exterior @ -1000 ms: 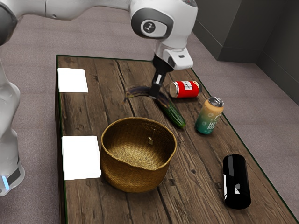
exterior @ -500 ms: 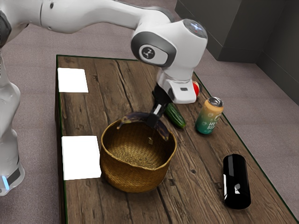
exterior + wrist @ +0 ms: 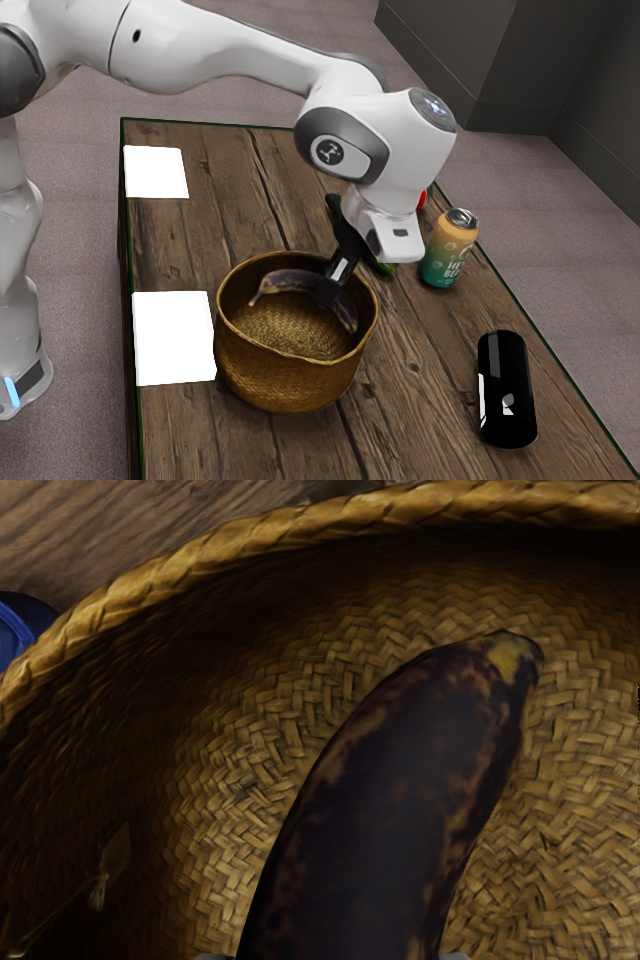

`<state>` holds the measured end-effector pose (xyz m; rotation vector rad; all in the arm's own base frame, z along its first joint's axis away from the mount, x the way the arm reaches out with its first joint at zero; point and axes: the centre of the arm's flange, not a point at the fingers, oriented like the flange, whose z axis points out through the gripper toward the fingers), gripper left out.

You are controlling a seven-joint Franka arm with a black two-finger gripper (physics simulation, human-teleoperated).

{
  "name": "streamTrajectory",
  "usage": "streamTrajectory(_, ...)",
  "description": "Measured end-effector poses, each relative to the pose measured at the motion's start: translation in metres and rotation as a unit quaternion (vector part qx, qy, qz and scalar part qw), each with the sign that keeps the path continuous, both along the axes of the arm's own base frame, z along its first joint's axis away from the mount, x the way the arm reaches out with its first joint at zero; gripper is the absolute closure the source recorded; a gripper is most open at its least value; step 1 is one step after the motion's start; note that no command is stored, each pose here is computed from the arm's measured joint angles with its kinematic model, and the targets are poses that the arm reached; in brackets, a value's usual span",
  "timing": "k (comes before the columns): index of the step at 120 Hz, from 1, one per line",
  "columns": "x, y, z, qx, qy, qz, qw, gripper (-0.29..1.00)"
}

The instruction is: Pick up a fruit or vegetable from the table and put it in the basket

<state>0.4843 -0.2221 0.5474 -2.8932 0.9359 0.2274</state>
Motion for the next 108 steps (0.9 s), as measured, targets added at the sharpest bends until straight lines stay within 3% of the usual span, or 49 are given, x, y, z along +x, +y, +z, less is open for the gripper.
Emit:
streamTrajectory(20,-0.006,-0.013,-0.004,0.001,0.003,-0.004,1.0,0.49)
streamTrajectory(56,0.002,-0.026,-0.062,0.008,0.043,-0.003,0.999,0.49)
streamTrajectory(68,0.015,-0.006,-0.07,0.004,0.041,0.02,0.999,0.29)
streamTrajectory(78,0.016,-0.006,-0.065,0.003,0.035,0.031,0.999,0.41)
streamTrajectory(83,0.021,-0.011,-0.04,-0.007,0.013,0.029,0.999,0.4)
streamTrajectory(95,0.023,-0.015,0.088,-0.034,-0.077,0.024,0.996,0.21)
streamTrajectory(103,-0.013,0.006,0.194,-0.031,-0.15,0.035,0.988,0.14)
streamTrajectory(108,-0.039,0.021,0.23,-0.019,-0.172,0.046,0.984,0.11)
